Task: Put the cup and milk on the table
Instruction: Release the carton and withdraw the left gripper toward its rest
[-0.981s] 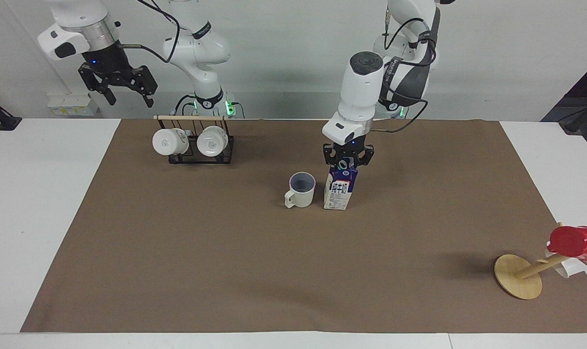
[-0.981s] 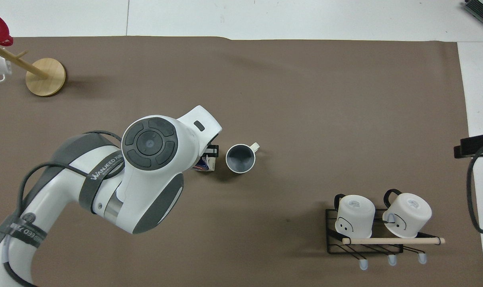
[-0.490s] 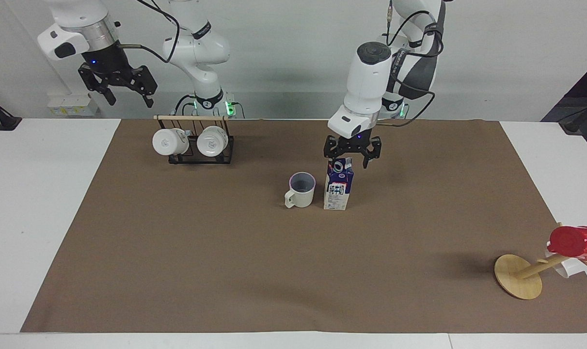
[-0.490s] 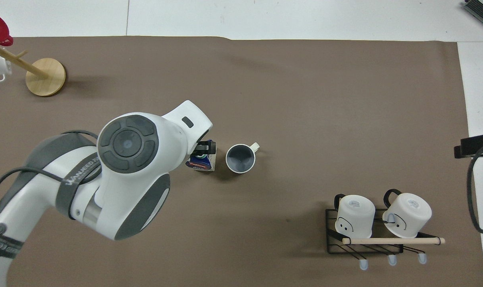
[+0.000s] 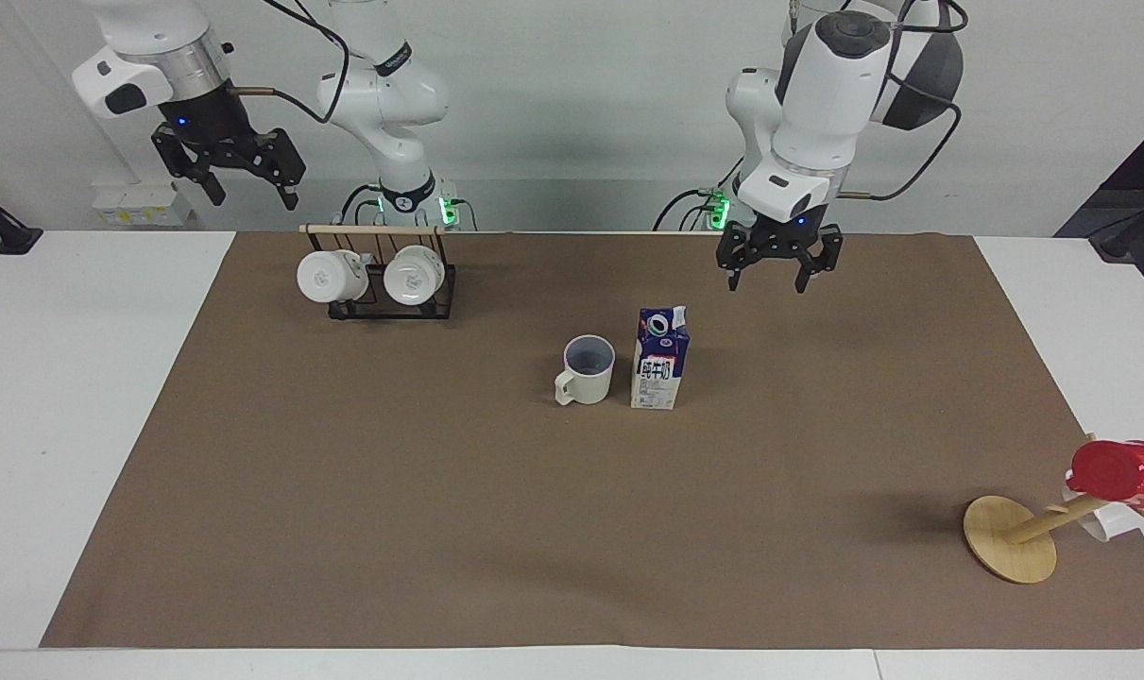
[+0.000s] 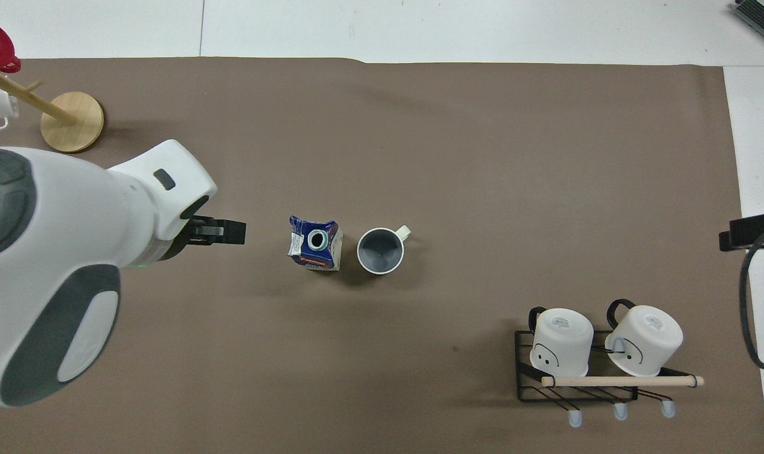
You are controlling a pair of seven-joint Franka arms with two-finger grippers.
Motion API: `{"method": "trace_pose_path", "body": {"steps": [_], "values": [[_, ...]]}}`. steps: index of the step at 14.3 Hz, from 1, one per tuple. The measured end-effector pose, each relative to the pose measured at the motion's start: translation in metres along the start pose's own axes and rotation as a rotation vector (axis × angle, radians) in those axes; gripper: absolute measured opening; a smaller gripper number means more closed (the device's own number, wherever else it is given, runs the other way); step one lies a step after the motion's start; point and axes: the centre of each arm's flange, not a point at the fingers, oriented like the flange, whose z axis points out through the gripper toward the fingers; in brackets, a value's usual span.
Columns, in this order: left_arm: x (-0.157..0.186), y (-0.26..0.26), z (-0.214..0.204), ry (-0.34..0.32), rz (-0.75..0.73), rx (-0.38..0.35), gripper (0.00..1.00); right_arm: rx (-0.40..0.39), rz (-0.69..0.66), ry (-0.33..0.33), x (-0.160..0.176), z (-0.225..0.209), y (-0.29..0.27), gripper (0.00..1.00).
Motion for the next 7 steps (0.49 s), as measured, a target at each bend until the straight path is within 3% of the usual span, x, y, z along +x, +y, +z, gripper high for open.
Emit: {"method": "trace_pose_path", "body": {"steps": [4, 7], "values": [[-0.003, -0.079, -0.027, -0.006, 0.058, -0.066, 1.00, 0.000, 0.000, 0.000, 0.000, 0.000, 0.000, 1.00], [-0.003, -0.126, -0.072, 0.002, 0.083, -0.076, 1.00, 0.000, 0.000, 0.000, 0.000, 0.000, 0.000, 1.00]]}}
